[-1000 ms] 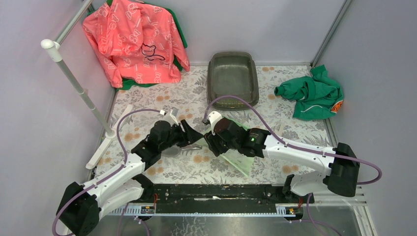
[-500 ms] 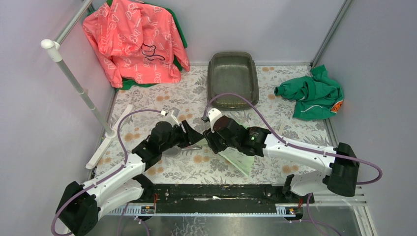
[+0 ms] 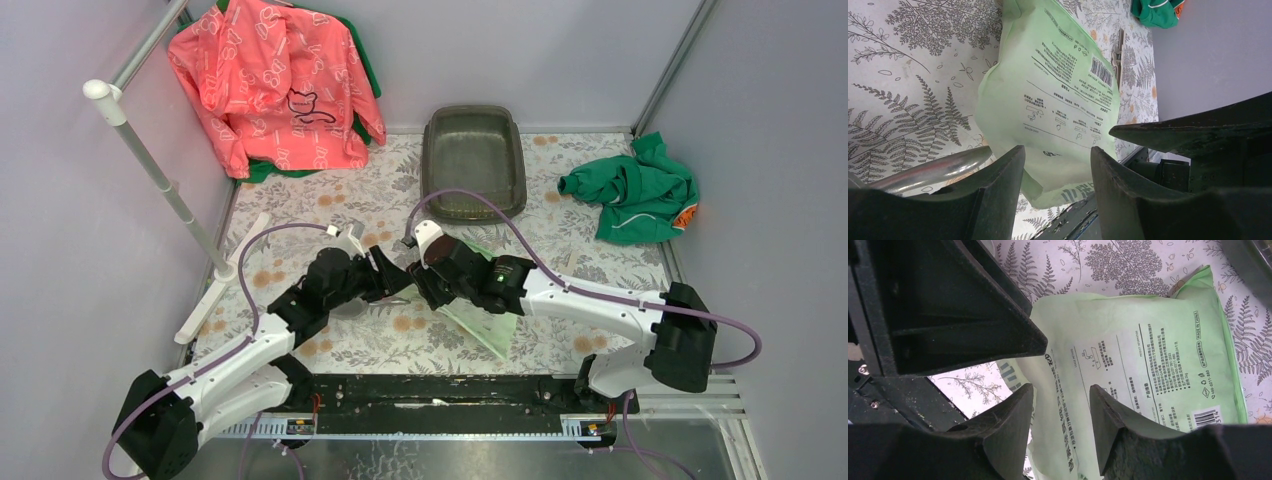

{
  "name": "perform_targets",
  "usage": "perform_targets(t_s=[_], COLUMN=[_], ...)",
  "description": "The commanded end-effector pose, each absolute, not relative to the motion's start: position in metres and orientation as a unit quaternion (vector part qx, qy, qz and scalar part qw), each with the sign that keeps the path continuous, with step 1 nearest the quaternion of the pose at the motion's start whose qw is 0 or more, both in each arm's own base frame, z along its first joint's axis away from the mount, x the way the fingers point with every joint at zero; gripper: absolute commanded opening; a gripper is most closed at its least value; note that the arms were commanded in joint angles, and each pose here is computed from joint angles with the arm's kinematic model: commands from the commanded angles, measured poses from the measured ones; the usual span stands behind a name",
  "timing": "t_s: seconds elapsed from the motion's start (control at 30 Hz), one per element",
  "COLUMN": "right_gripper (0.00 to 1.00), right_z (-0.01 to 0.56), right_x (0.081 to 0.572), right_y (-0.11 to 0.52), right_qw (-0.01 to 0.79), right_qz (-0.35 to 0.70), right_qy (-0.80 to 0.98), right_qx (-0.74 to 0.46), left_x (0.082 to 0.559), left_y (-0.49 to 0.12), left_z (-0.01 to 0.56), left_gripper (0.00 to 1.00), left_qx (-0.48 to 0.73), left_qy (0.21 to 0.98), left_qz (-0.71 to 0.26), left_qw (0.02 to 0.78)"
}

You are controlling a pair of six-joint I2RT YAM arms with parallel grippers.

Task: Fill the litter box with clean litter
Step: Open the cat litter bag at the center of the board.

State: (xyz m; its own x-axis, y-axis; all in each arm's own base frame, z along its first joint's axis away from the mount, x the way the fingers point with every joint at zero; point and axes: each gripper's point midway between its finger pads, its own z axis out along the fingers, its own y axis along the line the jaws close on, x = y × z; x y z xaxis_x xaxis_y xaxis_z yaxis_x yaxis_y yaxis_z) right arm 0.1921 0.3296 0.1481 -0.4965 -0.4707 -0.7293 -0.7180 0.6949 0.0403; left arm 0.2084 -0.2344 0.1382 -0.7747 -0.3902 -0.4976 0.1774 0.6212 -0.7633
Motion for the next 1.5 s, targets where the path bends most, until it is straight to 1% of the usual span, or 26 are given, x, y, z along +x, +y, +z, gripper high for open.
perform_targets(t_s=[0.0,0.17,0.27,0.43,0.53,0.57,0.6,0.63,0.67,0.7,0.8,0.83,0.93,0.97,1.0,1.13,1.2,1.3,1.4,1.47], right_gripper=[0.52,0.51,0.51,0.5,0.48,0.46,0.43,0.39,0.34,0.3,0.27,0.28,0.38,0.38,0.36,0.08,0.0,0.0,0.0,0.0], right_z=[0.158,0.14,0.13,0.122,0.12,0.119,0.119,0.119,0.118,0.119,0.117,0.116,0.112,0.111,0.109,0.109,0.116,0.135,0.156,0.168], right_x=[0.199,0.199,0.196,0.19,0.186,0.185,0.184,0.183,0.182,0.182,0.182,0.181,0.179,0.179,0.18,0.188,0.199,0.212,0.226,0.233], right_y=[0.335,0.323,0.318,0.315,0.315,0.314,0.315,0.316,0.316,0.318,0.321,0.322,0.327,0.327,0.327,0.326,0.322,0.319,0.315,0.31], right_qw=[0.382,0.369,0.358,0.346,0.342,0.34,0.338,0.335,0.331,0.328,0.318,0.315,0.304,0.301,0.3,0.31,0.333,0.37,0.411,0.43], right_qz=[0.168,0.138,0.129,0.137,0.143,0.144,0.146,0.147,0.147,0.147,0.143,0.143,0.145,0.144,0.141,0.121,0.102,0.088,0.075,0.064], right_qy=[0.841,0.851,0.856,0.858,0.857,0.856,0.855,0.855,0.854,0.853,0.854,0.854,0.853,0.854,0.855,0.858,0.861,0.86,0.858,0.857], right_qx=[-0.346,-0.347,-0.35,-0.354,-0.359,-0.362,-0.364,-0.368,-0.373,-0.378,-0.386,-0.389,-0.398,-0.399,-0.4,-0.391,-0.372,-0.34,-0.3,-0.278], left_x=[0.206,0.205,0.204,0.202,0.202,0.202,0.202,0.201,0.201,0.2,0.196,0.193,0.189,0.189,0.188,0.181,0.178,0.171,0.169,0.17], left_y=[-0.235,-0.233,-0.23,-0.227,-0.226,-0.225,-0.224,-0.223,-0.221,-0.218,-0.211,-0.209,-0.199,-0.196,-0.195,-0.19,-0.195,-0.215,-0.225,-0.228], left_z=[0.139,0.139,0.137,0.137,0.137,0.137,0.139,0.139,0.14,0.14,0.143,0.144,0.143,0.144,0.148,0.153,0.152,0.152,0.145,0.142], left_gripper=[0.59,0.59,0.64,0.64,0.64,0.67,0.8,0.96,0.98,0.99,0.99,0.99,0.99,0.99,0.99,0.99,0.99,0.99,0.99,0.99], left_qx=[-0.064,-0.068,-0.076,-0.081,-0.085,-0.088,-0.09,-0.093,-0.096,-0.1,-0.117,-0.123,-0.16,-0.17,-0.176,-0.206,-0.211,-0.192,-0.216,-0.228], left_qy=[0.837,0.838,0.842,0.844,0.845,0.846,0.846,0.848,0.85,0.853,0.856,0.855,0.849,0.844,0.835,0.812,0.812,0.805,0.783,0.778], left_qz=[-0.432,-0.428,-0.42,-0.413,-0.41,-0.407,-0.404,-0.399,-0.394,-0.387,-0.378,-0.38,-0.379,-0.383,-0.394,-0.424,-0.438,-0.482,-0.524,-0.528], left_qw=[0.331,0.331,0.331,0.332,0.333,0.333,0.335,0.335,0.337,0.335,0.332,0.331,0.33,0.335,0.342,0.343,0.322,0.288,0.258,0.251])
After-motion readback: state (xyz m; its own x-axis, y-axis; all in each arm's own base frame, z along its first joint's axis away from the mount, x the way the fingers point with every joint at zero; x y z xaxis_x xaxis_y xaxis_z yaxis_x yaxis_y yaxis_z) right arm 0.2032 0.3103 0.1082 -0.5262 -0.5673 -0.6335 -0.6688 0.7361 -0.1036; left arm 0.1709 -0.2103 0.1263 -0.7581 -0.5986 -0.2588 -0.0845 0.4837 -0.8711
